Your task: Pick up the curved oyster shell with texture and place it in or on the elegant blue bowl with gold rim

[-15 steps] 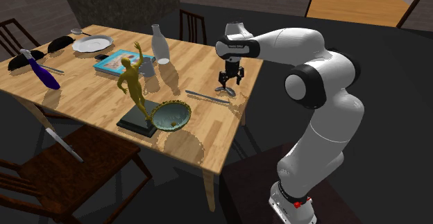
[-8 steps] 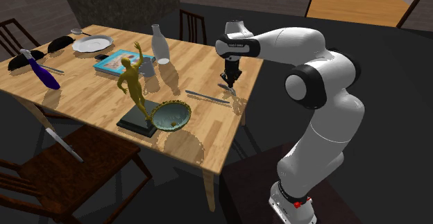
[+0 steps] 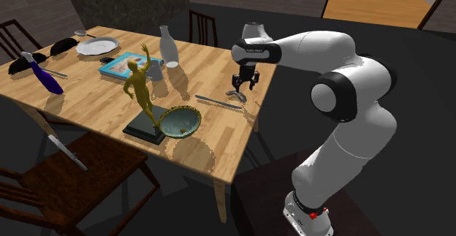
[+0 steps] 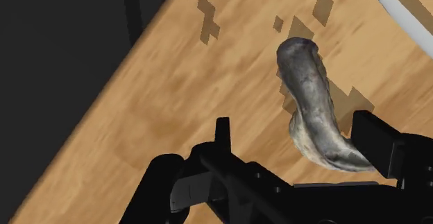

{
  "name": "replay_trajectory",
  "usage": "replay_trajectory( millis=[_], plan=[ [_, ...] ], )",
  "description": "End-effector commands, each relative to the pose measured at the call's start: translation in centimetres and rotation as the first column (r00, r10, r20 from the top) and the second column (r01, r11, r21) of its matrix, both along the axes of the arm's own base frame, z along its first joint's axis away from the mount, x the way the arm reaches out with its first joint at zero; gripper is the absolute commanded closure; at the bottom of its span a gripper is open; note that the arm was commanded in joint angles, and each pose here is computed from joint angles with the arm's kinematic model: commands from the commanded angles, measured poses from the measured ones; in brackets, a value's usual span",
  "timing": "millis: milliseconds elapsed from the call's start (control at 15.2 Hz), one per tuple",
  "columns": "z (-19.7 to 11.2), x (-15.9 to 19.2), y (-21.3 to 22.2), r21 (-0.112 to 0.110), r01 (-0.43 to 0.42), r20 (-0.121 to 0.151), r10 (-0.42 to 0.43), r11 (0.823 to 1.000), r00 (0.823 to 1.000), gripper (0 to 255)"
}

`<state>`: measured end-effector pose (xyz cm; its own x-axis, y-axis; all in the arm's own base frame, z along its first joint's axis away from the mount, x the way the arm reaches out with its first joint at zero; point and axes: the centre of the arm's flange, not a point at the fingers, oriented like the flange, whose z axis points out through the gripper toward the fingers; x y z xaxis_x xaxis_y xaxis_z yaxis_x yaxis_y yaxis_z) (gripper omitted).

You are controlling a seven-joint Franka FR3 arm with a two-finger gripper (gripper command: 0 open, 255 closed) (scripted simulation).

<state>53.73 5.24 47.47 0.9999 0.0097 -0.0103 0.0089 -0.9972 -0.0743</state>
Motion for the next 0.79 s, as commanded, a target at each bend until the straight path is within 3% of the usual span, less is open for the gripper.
replay_trajectory(
  millis=[0, 396, 726],
  plan=[
    [-0.2, -1.8, -0.3, 0.021, 0.084, 0.068, -0.086, 0.996, 0.994, 0],
    [-3.3, -1.6, 0.0, 0.021, 0.084, 0.068, -0.086, 0.996, 0.994, 0],
    [-3.6, -1.6, 0.0, 0.021, 0.084, 0.068, -0.086, 0.996, 0.994, 0]
  ],
)
